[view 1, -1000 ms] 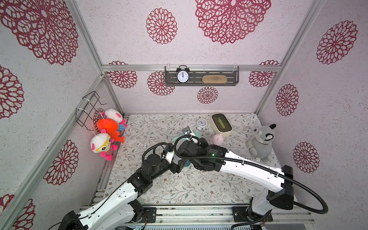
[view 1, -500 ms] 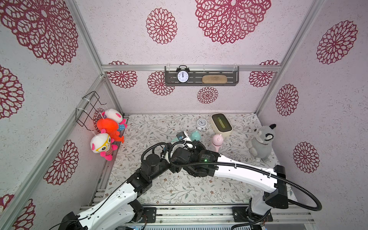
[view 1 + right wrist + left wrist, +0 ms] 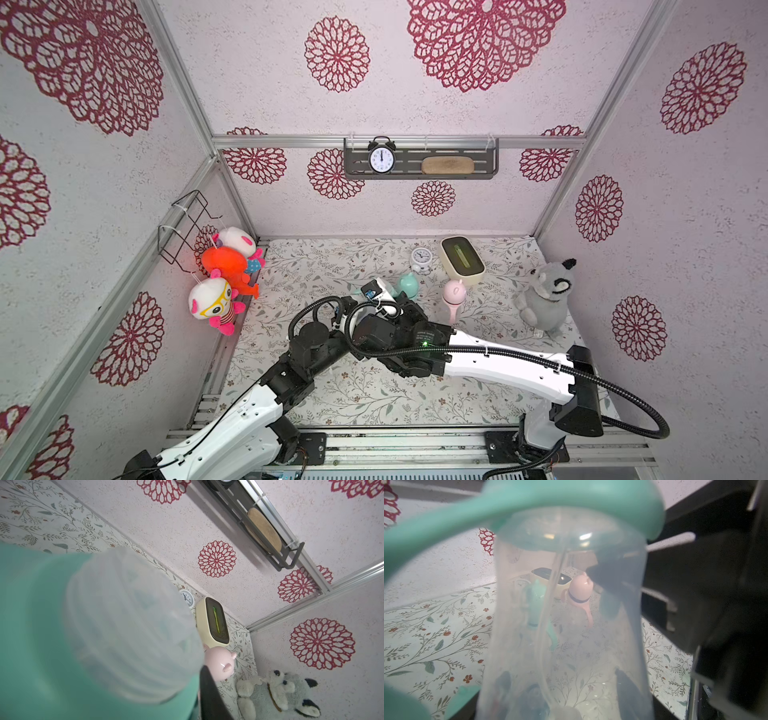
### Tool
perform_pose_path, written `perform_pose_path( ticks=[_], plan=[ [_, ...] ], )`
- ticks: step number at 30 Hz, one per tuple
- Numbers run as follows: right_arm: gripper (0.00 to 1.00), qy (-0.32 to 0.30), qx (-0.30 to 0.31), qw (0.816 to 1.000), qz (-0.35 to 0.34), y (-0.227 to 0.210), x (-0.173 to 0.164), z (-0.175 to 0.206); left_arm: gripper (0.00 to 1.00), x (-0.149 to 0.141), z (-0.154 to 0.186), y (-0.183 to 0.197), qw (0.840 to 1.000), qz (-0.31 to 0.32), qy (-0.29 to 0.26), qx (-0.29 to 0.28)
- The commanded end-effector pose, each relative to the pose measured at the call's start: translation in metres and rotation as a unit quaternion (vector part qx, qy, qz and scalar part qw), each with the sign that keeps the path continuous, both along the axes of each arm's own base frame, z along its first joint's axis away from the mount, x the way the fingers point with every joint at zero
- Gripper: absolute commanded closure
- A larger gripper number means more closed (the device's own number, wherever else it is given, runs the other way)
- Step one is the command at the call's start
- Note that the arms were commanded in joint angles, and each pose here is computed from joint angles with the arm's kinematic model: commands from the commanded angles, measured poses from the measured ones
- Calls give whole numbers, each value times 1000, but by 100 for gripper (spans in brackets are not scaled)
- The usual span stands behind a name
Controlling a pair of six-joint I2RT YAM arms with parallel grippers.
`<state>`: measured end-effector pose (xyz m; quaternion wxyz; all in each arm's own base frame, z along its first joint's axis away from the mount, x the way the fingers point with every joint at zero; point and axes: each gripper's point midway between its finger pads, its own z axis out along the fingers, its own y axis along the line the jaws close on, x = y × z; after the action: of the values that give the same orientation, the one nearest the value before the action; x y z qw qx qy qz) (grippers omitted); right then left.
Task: Assemble the baby bottles
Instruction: Put on the handle of the baby bottle.
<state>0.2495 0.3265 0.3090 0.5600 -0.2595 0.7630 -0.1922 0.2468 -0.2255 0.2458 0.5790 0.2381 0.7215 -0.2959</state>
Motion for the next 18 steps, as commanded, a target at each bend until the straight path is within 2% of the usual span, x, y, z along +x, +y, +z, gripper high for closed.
perform_pose_path(
  ticks=[1,11,18],
  plan=[
    [68,-11,17,1000,15,-5,-7,23,100,-2,21,0,999,-8,-33,-24],
    [27,35,83,993,80,-4,-16,33,100,-7,25,5,998,-7,-52,-24],
    [18,82,145,979,119,-18,-25,32,100,-8,26,10,998,3,-58,-22]
  ],
)
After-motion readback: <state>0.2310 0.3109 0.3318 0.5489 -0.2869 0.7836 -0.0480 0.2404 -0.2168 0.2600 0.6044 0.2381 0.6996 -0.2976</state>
